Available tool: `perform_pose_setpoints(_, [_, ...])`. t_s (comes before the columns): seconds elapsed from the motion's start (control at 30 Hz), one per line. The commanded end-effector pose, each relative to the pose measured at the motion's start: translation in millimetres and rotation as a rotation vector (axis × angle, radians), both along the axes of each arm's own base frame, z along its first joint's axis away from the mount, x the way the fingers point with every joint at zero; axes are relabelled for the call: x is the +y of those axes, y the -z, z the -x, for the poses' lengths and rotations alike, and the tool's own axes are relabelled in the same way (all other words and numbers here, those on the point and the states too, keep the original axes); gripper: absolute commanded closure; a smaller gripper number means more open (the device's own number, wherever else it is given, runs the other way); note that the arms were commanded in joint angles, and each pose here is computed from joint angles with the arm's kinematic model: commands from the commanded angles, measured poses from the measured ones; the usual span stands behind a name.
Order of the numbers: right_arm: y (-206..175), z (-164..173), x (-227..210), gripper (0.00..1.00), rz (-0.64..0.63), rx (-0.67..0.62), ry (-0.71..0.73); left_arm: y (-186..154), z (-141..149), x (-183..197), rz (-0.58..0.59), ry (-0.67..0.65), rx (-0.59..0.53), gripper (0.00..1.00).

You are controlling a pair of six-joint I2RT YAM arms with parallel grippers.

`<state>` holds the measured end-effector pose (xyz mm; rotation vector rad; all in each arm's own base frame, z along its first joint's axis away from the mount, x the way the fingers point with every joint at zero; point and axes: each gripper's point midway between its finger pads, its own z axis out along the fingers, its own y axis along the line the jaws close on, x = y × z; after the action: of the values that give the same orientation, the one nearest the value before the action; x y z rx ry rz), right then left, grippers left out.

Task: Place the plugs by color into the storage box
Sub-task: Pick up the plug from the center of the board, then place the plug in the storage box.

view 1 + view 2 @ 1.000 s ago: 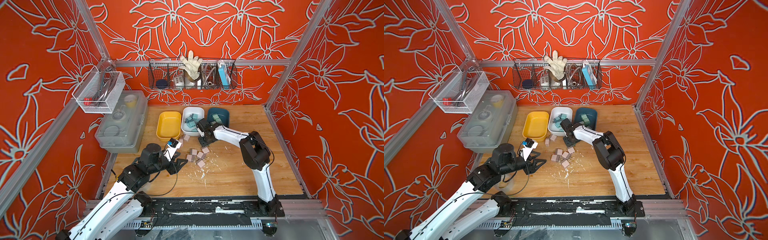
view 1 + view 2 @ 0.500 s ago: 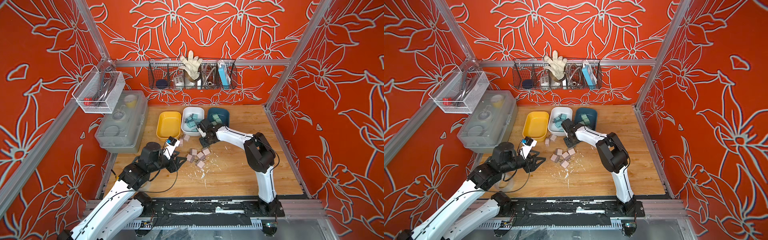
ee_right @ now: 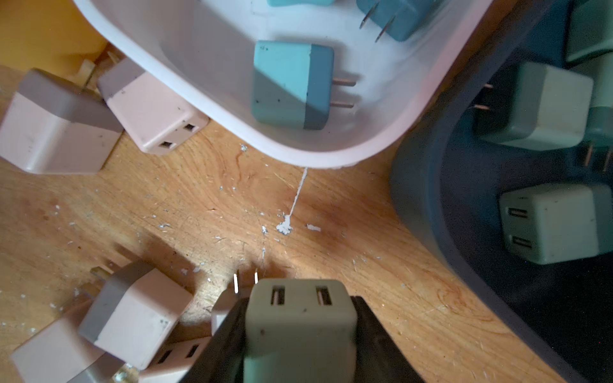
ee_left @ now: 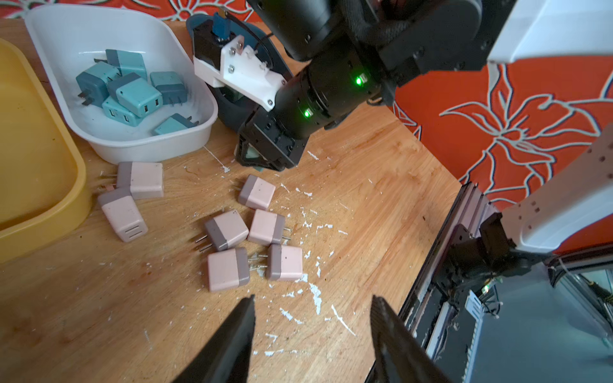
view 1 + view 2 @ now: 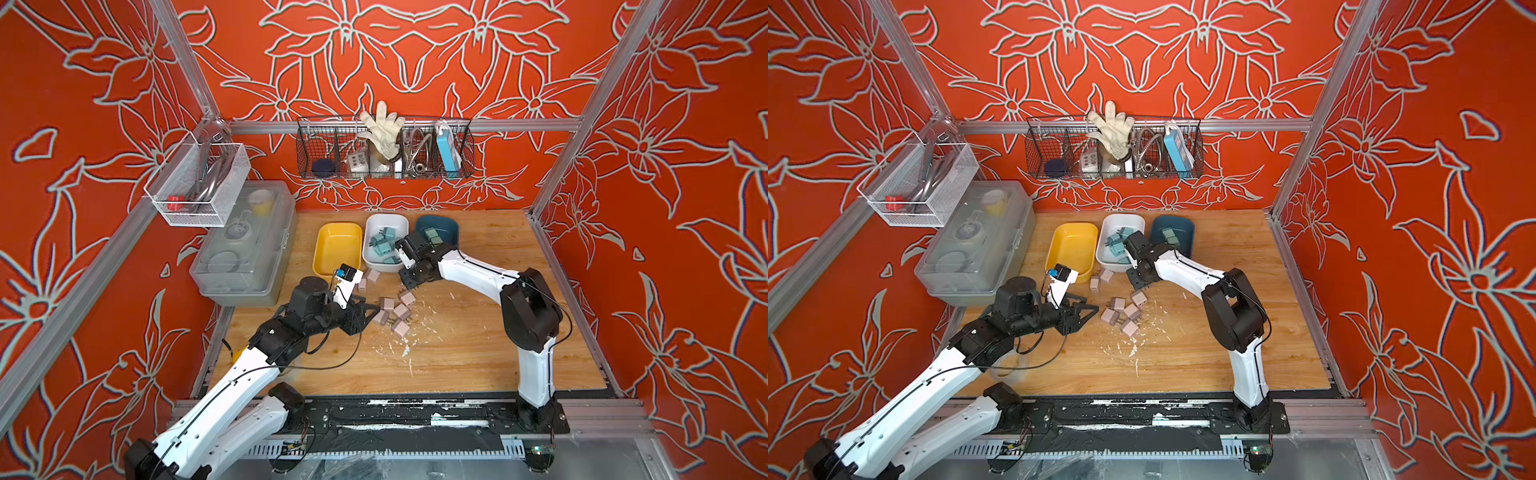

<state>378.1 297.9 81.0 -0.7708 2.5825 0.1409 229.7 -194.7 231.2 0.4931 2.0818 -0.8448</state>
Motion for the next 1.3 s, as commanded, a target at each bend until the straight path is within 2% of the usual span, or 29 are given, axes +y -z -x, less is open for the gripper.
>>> perform_pose_setpoints(0.0, [-22.7, 0.8, 2.5, 0.59, -0.019, -0.034, -0.021, -18.5, -16.5, -9.8, 0.064, -0.034, -0.045, 0.43])
perform_pose_setpoints(0.17, [-40.5, -12.3, -4.9, 0.59, -0.018, -0.078, 0.000, -12.9, -40.9, -27.6, 0.064, -0.047, -0.074, 0.43])
perform_pose_setpoints(0.33, [-57.7, -32.6, -15.7, 0.58, -0.036, -0.095, 0.036, 5.8, -68.3, -41.9, 0.022, -0.054, -0.049, 0.42])
perform_pose_setpoints(0.53, [-63.3, -62.3, -39.9, 0.58, -0.043, -0.105, 0.101, 17.0, -99.2, -57.9, -0.010, -0.048, -0.073, 0.41])
perform_pose_setpoints(0.83, [-47.2, -124.0, -89.9, 0.58, 0.047, -0.138, 0.201, 32.2, -131.4, -87.5, -0.027, 0.010, -0.032, 0.41])
perform_pose_setpoints(1.07, [-13.0, -169.2, -123.6, 0.58, 0.174, -0.153, 0.259, 47.4, -138.3, -96.2, -0.031, 0.032, -0.008, 0.41])
perform_pose_setpoints(1.27, [-0.9, -189.0, -133.6, 0.56, 0.243, -0.176, 0.275, 58.6, -139.6, -92.2, -0.066, 0.021, 0.000, 0.41])
